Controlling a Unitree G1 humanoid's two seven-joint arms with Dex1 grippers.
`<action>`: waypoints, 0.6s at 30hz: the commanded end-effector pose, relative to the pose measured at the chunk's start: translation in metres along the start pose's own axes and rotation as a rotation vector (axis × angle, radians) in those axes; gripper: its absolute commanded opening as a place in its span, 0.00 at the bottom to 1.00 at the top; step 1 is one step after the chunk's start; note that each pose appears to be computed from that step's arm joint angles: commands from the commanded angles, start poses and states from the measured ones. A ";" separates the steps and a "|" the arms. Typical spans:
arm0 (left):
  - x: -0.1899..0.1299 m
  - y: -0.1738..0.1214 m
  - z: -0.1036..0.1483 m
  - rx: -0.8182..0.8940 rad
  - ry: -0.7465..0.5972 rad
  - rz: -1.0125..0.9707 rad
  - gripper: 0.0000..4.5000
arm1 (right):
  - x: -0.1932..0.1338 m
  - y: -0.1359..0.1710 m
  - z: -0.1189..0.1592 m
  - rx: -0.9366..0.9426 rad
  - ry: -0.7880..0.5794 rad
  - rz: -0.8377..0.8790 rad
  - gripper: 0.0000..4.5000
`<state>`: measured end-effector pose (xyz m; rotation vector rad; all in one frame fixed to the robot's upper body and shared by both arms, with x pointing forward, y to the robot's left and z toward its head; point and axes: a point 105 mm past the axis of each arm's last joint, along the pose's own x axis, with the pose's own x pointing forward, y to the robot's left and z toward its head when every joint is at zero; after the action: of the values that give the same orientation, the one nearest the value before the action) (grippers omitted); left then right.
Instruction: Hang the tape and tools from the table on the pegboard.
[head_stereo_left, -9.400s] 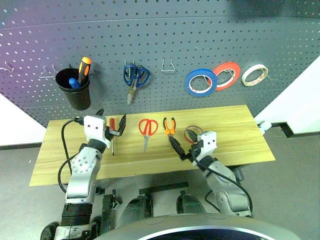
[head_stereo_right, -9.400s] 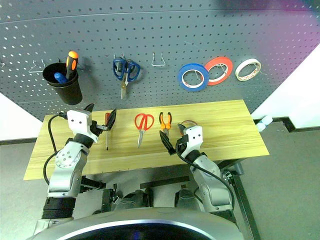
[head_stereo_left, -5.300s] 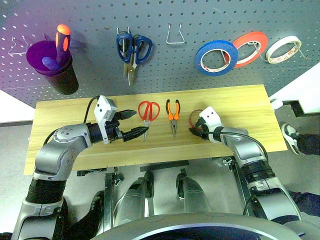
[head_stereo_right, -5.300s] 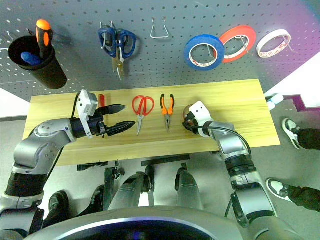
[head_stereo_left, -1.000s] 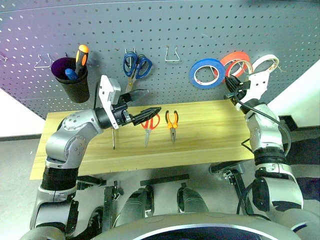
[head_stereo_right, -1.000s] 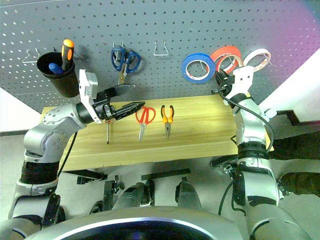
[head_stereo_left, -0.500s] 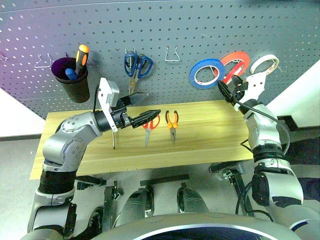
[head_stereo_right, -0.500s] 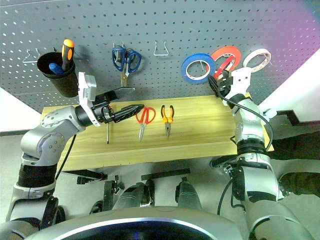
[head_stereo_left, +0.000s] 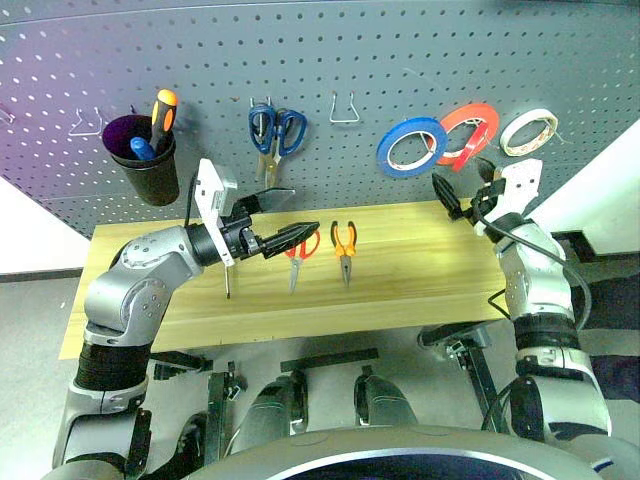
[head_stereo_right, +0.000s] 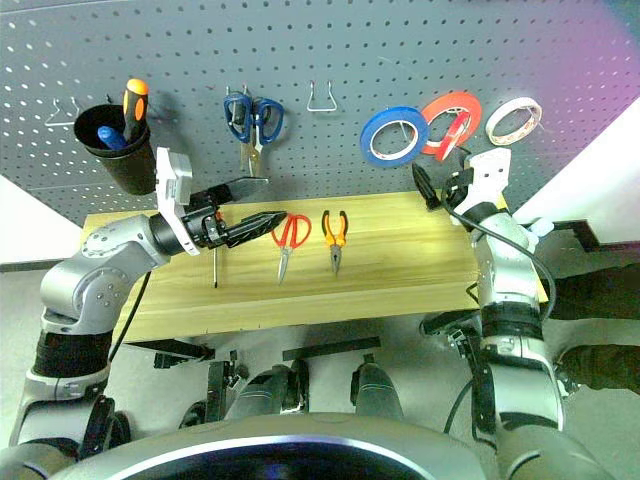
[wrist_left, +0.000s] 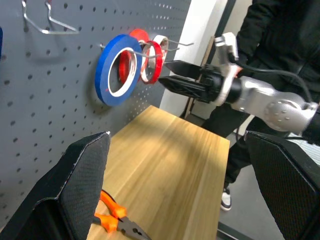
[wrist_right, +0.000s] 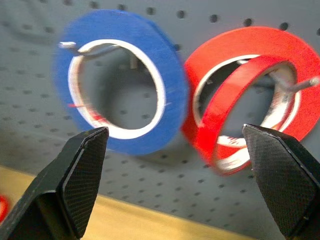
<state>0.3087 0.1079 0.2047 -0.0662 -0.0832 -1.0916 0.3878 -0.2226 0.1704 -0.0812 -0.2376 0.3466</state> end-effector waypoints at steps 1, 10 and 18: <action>-0.005 -0.004 0.012 0.036 -0.031 -0.009 1.00 | -0.007 0.022 0.009 0.074 -0.015 0.060 1.00; -0.019 0.000 0.006 0.036 0.004 0.036 1.00 | -0.003 0.056 -0.019 0.148 0.188 0.109 1.00; -0.034 -0.001 0.004 0.034 0.022 0.085 1.00 | 0.025 0.096 -0.031 0.197 0.333 0.154 1.00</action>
<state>0.2983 0.1349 0.1944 -0.0481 -0.0386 -1.0063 0.3829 -0.1292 0.1242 0.0230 0.1485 0.5096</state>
